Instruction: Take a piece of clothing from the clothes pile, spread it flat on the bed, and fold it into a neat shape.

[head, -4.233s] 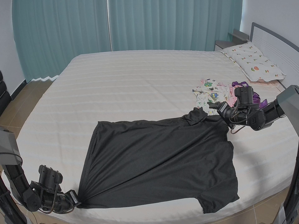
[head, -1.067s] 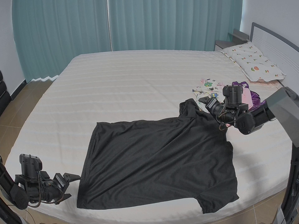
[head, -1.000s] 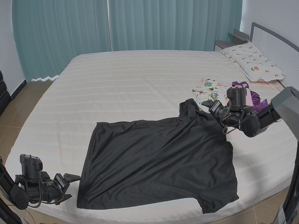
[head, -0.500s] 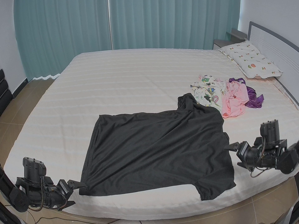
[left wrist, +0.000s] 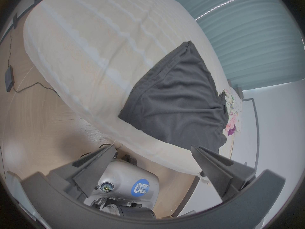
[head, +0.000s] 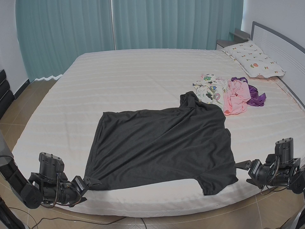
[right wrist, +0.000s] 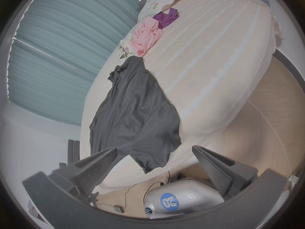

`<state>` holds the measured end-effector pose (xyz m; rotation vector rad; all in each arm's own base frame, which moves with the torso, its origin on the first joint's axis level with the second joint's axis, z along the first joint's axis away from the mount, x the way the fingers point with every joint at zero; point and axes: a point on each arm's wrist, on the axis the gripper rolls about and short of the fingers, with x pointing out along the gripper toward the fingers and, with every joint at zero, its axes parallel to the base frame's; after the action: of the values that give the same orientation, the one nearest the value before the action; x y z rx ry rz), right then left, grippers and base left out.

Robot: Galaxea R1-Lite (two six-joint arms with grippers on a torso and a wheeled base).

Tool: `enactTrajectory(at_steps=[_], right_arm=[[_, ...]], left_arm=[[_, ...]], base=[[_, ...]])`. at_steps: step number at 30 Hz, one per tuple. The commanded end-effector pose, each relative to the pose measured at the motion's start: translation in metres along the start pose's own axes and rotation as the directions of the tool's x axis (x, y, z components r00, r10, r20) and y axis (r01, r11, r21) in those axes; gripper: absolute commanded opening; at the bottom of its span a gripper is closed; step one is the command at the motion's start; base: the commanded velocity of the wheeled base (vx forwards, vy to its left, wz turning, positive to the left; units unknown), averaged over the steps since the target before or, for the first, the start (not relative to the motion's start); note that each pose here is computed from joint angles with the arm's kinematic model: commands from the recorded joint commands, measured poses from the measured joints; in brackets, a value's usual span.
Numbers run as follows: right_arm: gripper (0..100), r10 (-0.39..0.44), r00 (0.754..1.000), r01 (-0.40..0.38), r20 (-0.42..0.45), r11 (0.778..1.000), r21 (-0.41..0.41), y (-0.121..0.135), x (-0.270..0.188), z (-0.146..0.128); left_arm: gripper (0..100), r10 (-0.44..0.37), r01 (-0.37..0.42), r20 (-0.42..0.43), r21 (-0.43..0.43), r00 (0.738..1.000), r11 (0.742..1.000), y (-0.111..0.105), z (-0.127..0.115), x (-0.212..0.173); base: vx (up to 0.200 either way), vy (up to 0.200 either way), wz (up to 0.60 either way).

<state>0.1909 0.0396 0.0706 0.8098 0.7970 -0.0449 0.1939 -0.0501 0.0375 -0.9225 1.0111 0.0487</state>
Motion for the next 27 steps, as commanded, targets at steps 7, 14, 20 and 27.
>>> enactTrajectory(at_steps=[7,14,20,27], right_arm=[[100,-0.052,0.998,0.052,-0.037,0.999,0.014,-0.01,0.019,-0.003],[100,-0.039,0.999,0.039,-0.029,0.999,0.006,-0.014,0.028,-0.007],[100,-0.026,0.999,0.026,-0.024,1.0,0.004,-0.014,0.027,-0.008],[100,-0.007,1.0,0.008,-0.025,0.999,0.04,-0.013,0.027,-0.008]], left_arm=[[100,0.044,-0.044,0.007,0.019,0.999,0.999,0.001,0.001,0.039],[100,0.026,-0.024,0.076,-0.017,0.997,1.0,-0.001,0.009,0.044],[100,0.057,-0.053,0.123,-0.036,0.991,0.998,0.001,0.016,0.053],[0,0.021,-0.012,0.16,-0.058,0.987,0.998,-0.005,0.023,0.05]], base=[[0.0,0.0,0.0],[0.0,0.0,0.0],[0.0,0.0,0.0],[0.0,0.0,0.0]])
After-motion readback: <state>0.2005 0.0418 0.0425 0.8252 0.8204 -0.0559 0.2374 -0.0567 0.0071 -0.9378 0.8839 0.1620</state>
